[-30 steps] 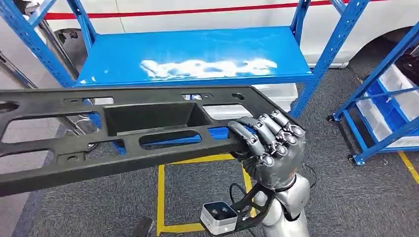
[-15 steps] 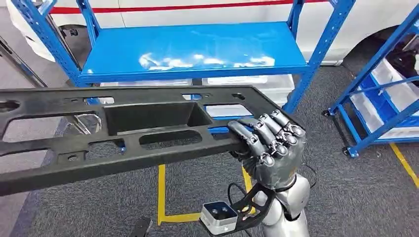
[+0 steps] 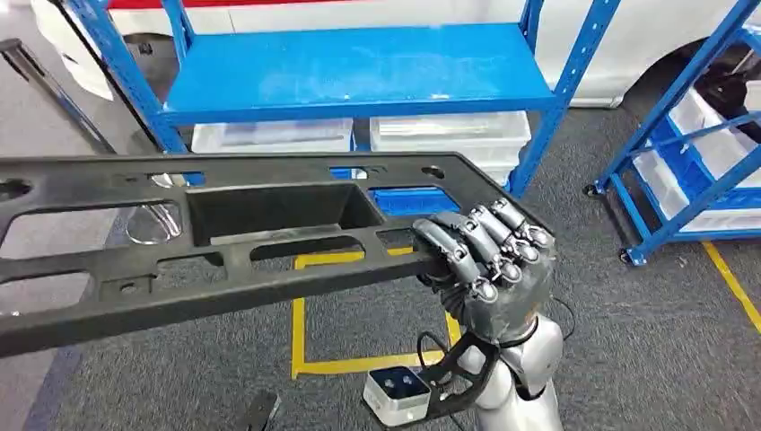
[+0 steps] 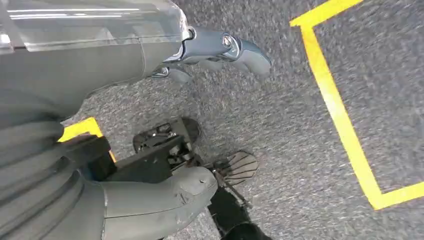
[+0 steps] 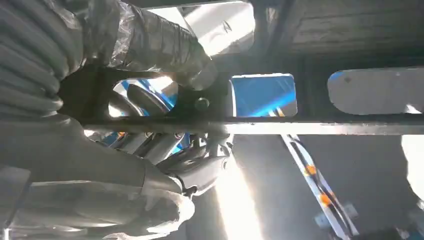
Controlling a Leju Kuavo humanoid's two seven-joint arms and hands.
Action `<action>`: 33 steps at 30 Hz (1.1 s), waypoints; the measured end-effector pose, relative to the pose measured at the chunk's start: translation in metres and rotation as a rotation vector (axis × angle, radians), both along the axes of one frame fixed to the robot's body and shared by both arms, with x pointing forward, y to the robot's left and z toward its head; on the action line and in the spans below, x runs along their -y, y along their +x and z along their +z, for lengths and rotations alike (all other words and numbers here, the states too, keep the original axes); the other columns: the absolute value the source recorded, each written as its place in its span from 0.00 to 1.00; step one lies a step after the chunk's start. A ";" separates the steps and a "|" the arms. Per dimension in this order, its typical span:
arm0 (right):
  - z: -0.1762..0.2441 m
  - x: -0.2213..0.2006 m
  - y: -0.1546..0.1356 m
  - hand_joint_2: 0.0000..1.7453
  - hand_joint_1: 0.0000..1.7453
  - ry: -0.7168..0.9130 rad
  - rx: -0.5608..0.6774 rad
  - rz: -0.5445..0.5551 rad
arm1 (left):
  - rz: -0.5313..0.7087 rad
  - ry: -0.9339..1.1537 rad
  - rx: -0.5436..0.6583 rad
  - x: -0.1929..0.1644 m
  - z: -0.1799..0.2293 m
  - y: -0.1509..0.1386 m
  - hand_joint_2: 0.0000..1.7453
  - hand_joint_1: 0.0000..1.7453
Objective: Take the parts from the cabinet and place them on the table.
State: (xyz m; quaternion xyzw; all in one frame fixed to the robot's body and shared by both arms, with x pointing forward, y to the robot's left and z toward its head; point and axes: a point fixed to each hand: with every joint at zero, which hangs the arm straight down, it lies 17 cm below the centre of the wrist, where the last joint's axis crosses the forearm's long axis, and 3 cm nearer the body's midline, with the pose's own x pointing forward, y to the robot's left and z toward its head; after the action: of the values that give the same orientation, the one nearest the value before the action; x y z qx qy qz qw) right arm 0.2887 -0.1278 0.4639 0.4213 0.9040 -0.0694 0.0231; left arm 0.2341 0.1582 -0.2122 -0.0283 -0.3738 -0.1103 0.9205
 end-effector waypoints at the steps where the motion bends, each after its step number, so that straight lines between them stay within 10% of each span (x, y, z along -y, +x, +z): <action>1: 0.000 0.000 0.000 1.00 1.00 0.000 0.001 0.001 | 0.000 0.001 -0.002 0.000 0.000 -0.001 1.00 0.00; 33: 0.002 -0.007 -0.002 1.00 1.00 -0.018 0.010 0.006 | 0.000 -0.006 0.006 0.002 0.002 0.004 1.00 0.00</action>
State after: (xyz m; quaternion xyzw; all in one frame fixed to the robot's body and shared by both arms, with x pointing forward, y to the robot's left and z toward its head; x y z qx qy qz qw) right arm 0.2872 -0.1208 0.4655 0.4189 0.9044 -0.0754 0.0317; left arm 0.2376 0.1566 -0.2103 -0.0306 -0.3767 -0.1093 0.9193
